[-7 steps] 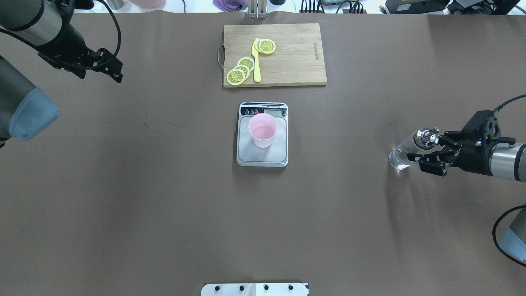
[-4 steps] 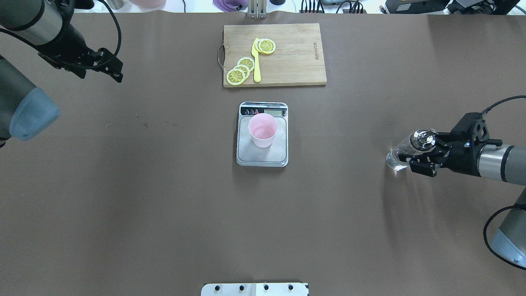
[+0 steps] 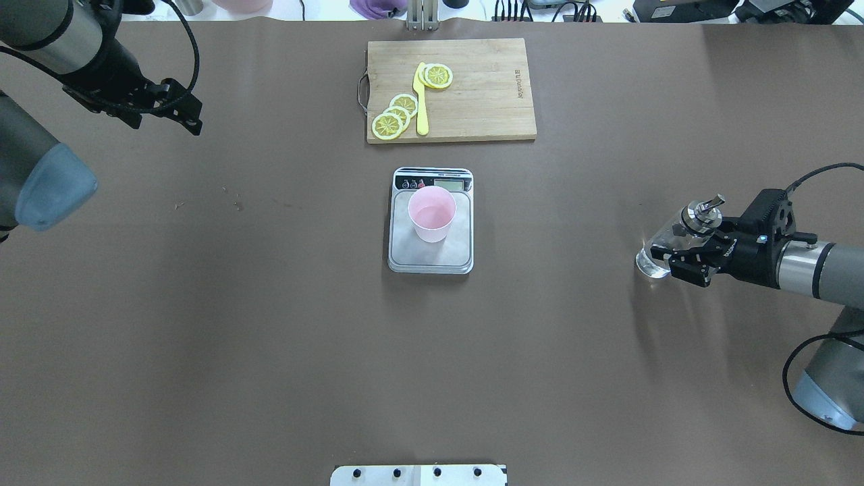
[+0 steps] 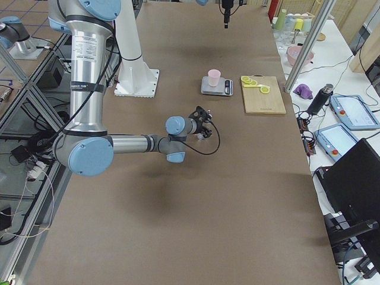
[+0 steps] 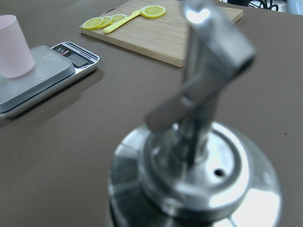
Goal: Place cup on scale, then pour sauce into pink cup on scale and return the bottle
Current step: 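Lift the sauce bottle with the right gripper and carry it over the cup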
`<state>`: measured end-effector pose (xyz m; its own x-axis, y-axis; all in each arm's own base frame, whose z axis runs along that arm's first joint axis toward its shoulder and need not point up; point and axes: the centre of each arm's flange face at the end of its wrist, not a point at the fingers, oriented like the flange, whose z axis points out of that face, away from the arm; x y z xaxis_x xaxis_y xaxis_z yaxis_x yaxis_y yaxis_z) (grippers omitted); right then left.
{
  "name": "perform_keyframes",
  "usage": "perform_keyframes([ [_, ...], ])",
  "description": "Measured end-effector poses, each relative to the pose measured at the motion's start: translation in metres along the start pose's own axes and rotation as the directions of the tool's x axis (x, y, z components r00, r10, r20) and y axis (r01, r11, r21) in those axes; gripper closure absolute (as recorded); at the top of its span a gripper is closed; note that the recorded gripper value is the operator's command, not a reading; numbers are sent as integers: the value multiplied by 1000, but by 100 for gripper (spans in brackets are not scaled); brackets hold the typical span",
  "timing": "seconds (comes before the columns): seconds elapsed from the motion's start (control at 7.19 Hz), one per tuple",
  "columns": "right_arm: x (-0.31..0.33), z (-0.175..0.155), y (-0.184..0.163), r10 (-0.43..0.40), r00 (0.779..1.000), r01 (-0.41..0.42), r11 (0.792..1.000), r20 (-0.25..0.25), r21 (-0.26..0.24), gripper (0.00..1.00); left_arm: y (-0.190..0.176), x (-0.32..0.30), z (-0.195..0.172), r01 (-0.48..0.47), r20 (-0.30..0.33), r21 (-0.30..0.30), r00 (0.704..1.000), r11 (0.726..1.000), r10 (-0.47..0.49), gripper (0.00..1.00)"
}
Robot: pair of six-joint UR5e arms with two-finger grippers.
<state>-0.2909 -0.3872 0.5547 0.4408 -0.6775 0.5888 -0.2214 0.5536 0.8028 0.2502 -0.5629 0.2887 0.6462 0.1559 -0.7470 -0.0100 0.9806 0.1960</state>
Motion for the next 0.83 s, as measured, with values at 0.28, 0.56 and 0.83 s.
perform_keyframes([
  [0.28,1,-1,1,-6,1000,6,1000,11,31,72,0,1,0,1,0,0,1000,1000,-1,2],
  [0.56,2,-3,-1,-14,1000,14,998,4,56,100,0,3,0,3,2,-3,1000,1000,-3,3],
  [0.83,-2,0,-8,-23,1000,22,997,1,74,100,-4,11,-6,12,9,-11,1000,1000,-11,2],
])
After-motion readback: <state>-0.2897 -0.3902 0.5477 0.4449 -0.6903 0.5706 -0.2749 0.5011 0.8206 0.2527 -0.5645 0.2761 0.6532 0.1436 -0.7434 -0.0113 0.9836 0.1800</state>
